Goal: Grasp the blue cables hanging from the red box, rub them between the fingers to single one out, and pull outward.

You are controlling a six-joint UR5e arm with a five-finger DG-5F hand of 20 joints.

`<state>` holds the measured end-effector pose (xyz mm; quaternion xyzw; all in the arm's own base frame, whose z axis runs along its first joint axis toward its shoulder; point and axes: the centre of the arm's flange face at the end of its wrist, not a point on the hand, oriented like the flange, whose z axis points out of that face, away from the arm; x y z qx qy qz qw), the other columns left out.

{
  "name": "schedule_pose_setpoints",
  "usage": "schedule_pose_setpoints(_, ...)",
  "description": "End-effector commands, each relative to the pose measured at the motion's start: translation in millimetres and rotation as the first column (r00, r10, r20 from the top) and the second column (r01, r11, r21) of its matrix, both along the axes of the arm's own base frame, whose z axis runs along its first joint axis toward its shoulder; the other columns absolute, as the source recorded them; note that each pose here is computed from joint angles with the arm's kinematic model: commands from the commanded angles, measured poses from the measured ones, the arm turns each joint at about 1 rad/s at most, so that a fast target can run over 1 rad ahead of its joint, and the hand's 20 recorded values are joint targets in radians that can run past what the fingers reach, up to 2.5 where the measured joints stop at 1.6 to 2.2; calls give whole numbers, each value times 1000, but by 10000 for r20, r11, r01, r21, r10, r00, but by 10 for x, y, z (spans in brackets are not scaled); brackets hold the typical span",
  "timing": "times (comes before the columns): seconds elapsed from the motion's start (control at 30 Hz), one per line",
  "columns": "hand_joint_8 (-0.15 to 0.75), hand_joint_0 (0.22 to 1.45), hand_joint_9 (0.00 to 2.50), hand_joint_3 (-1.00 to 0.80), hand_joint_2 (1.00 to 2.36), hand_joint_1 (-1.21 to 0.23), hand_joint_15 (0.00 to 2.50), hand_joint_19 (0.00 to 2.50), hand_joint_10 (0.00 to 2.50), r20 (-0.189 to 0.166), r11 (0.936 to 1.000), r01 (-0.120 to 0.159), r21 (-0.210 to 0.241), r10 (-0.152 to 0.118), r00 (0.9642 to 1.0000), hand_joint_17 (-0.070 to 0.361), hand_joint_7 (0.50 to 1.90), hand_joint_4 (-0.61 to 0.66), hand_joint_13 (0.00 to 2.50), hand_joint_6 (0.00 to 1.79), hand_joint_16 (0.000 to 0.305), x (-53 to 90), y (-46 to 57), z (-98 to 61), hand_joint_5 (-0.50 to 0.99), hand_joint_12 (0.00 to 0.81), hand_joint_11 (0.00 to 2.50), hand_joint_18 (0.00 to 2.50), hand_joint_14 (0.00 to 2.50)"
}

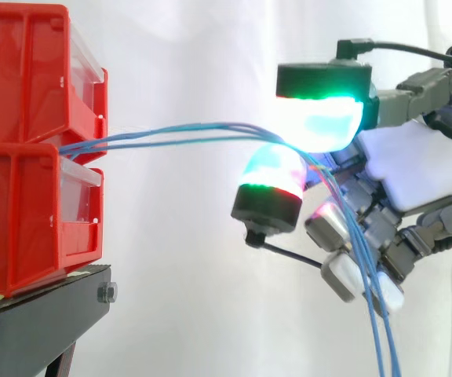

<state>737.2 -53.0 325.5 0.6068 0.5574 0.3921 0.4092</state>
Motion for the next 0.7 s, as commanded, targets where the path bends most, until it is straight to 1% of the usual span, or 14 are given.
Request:
schedule_pose_setpoints(0.0,315,589,1048,-183,1017,-674,531,555,17,-487,10000,-30,13,31,9988,119,1050,4,904,836,53,-67,7,-36,-148,440,643,849,19)
schedule_pose_setpoints(0.03,317,587,1047,-149,1018,-684,535,543,17,-788,9999,-39,96,47,9969,120,1052,19,907,847,53,-106,8,-45,-150,442,663,857,17)
schedule_pose_setpoints(0.1,324,587,1058,-99,1019,-718,533,532,16,-1310,9993,-41,360,88,9913,122,1066,38,913,866,54,-176,34,-68,-153,449,684,876,19)
schedule_pose_setpoints(0.13,328,585,1066,-85,1018,-726,532,524,14,-1398,9990,-35,443,97,9901,124,1049,45,919,880,55,-187,46,-72,-153,453,695,888,17)
schedule_pose_setpoints(0.17,329,578,1111,-76,1016,-715,523,518,13,-1547,9987,-24,517,104,9879,129,1089,68,930,878,57,-203,58,-88,-142,456,687,906,18)
schedule_pose_setpoints(0.2,331,575,1124,-78,1014,-705,527,519,14,-1606,9977,-9,679,119,9869,132,1102,71,940,874,59,-211,64,-91,-137,458,673,918,16)
schedule_pose_setpoints(0.27,327,569,1168,-109,1010,-669,514,514,14,-1696,9968,-8,802,144,9854,138,1130,69,964,857,61,-228,79,-90,-125,469,622,951,15)
schedule_pose_setpoints(0.3,325,568,1168,-114,1010,-661,512,516,14,-1787,9957,-4,925,170,9838,138,1134,71,965,855,61,-240,94,-93,-124,468,622,951,15)
schedule_pose_setpoints(0.4,317,568,1168,-145,1010,-636,519,527,12,-1877,9941,27,1087,178,9821,138,1144,60,963,836,61,-252,109,-96,-112,471,603,946,16)
schedule_pose_setpoints(0.53,312,568,1178,-169,1011,-588,512,535,16,-1862,9937,29,1123,182,9823,135,1175,50,961,821,60,-250,111,-96,-102,464,596,933,15)
schedule_pose_setpoints(0.67,296,572,1190,-217,1013,-559,521,554,16,-1862,9937,29,1123,182,9823,128,1190,71,945,813,57,-250,111,-96,-95,452,596,907,18)
